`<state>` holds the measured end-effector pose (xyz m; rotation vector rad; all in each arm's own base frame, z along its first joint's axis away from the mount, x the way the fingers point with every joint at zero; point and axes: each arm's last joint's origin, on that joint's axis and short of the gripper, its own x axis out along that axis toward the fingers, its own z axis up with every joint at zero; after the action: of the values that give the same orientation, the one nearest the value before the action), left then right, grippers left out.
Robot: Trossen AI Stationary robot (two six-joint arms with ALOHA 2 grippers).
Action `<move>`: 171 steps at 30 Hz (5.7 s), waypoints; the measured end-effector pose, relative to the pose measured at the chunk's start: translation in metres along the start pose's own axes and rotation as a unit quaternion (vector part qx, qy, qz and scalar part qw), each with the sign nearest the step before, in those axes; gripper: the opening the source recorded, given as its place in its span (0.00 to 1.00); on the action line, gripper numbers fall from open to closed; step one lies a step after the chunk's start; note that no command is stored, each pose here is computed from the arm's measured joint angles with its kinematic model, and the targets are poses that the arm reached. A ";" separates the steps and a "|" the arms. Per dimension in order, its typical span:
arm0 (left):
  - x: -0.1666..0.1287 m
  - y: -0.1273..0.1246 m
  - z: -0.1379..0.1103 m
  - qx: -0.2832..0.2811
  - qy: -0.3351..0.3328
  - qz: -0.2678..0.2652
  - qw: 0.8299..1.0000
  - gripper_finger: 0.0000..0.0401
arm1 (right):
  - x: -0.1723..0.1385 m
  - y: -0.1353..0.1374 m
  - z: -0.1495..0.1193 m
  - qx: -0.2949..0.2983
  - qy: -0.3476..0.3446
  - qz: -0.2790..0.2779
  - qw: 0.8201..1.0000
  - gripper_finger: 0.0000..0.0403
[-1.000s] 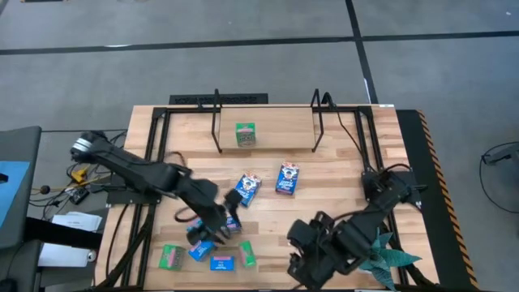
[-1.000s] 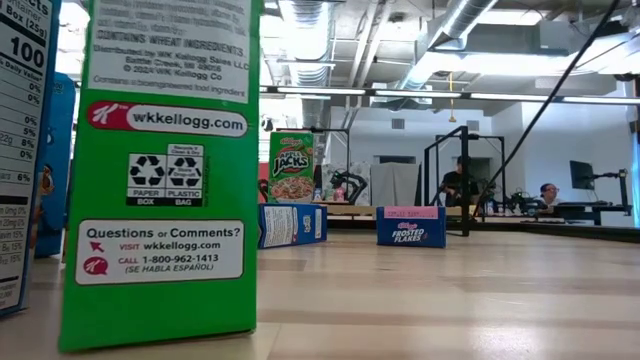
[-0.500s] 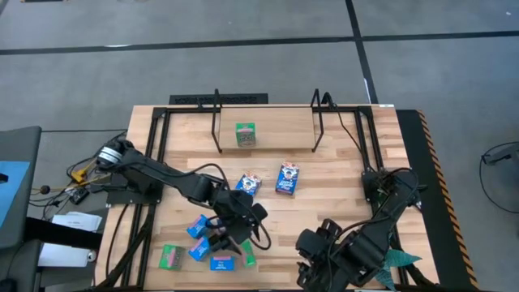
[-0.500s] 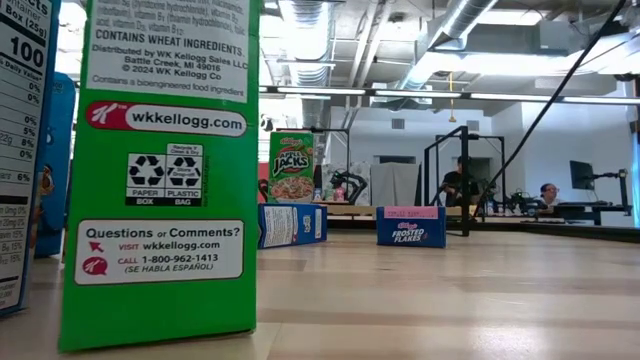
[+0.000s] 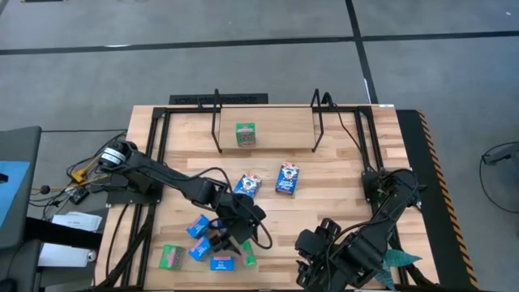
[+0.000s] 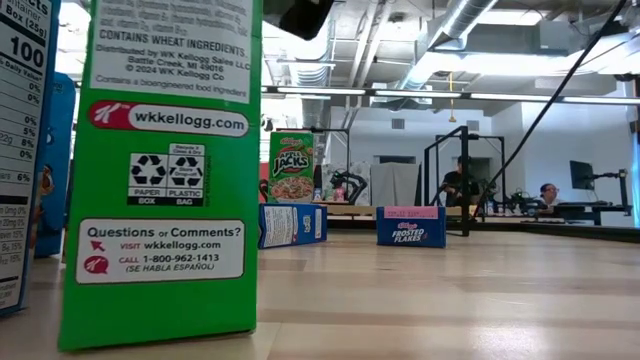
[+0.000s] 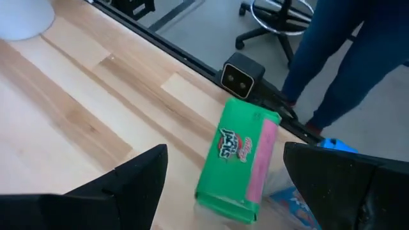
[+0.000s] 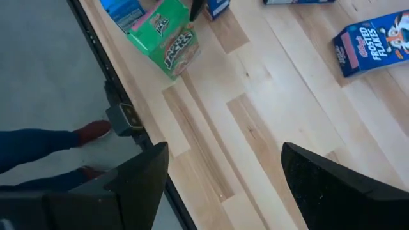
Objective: Stack cereal on shelf
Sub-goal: Put the right green cereal box on the shelf aligned with the other green cereal box
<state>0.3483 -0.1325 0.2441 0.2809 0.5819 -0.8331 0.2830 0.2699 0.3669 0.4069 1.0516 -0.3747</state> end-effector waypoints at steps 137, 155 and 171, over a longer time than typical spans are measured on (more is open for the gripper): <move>0.000 0.103 -0.013 -0.176 0.155 0.268 0.935 0.98 | -0.047 -0.034 0.005 0.070 -0.105 0.018 0.992 0.81; 0.030 0.109 -0.032 -0.181 0.158 0.228 0.944 0.96 | -0.049 -0.033 -0.001 0.066 -0.104 0.022 0.992 0.81; 0.044 0.110 -0.048 -0.192 0.188 0.207 0.941 0.65 | -0.049 -0.032 -0.001 0.062 -0.104 0.022 0.992 0.81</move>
<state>0.4373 -0.0663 0.1804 0.1933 0.9877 -0.2430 0.2447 0.2473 0.4057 0.4900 0.8172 -0.4350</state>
